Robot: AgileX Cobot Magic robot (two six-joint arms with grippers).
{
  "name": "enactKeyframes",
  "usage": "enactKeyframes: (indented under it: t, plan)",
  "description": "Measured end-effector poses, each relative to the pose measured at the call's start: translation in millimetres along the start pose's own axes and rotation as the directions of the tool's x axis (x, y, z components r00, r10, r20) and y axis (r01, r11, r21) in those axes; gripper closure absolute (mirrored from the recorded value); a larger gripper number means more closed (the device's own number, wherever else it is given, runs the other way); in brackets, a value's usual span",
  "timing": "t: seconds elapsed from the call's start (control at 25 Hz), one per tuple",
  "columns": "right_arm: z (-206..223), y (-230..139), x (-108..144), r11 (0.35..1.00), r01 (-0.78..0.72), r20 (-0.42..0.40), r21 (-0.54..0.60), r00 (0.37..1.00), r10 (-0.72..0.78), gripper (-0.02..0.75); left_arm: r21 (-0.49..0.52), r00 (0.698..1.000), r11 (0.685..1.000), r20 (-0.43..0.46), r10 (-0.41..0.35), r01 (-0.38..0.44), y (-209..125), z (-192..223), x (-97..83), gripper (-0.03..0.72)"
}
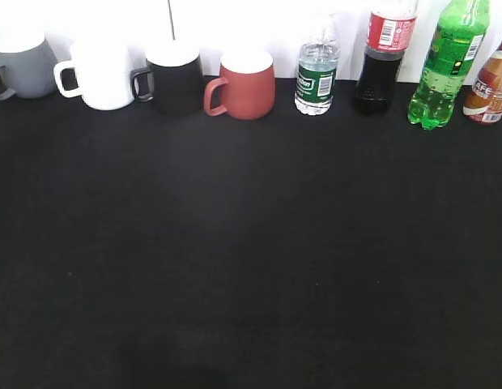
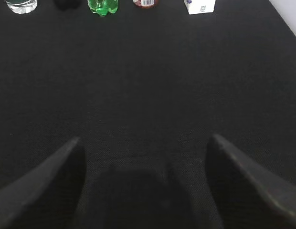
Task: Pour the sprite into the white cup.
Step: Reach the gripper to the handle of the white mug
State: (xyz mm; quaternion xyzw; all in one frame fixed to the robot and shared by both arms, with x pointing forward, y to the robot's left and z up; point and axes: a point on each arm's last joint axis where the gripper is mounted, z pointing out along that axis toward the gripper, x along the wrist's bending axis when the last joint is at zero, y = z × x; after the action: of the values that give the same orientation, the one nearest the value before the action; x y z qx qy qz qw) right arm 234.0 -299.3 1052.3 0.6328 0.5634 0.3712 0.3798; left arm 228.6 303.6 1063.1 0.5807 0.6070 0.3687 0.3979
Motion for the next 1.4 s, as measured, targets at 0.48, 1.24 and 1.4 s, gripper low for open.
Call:
enactKeyframes:
  t: [0.48,1.24,1.4]
  plan:
    - [0.0,0.0,0.0,1.000,0.000,0.000,0.000,1.000,0.000,0.152,-0.425,0.998,0.905,0.051,0.028,-0.003,64.4,149.5,-10.2,0.126]
    - [0.0,0.0,0.0,1.000,0.000,0.000,0.000,1.000,0.000,0.152,-0.203,0.998,0.979,0.058,0.029,-0.017,51.2,477.0,-16.9,0.263]
    - [0.0,0.0,0.0,1.000,0.000,0.000,0.000,1.000,0.000,0.152,-0.187,0.999,0.982,0.047,0.020,-0.011,50.2,507.9,-14.6,0.286]
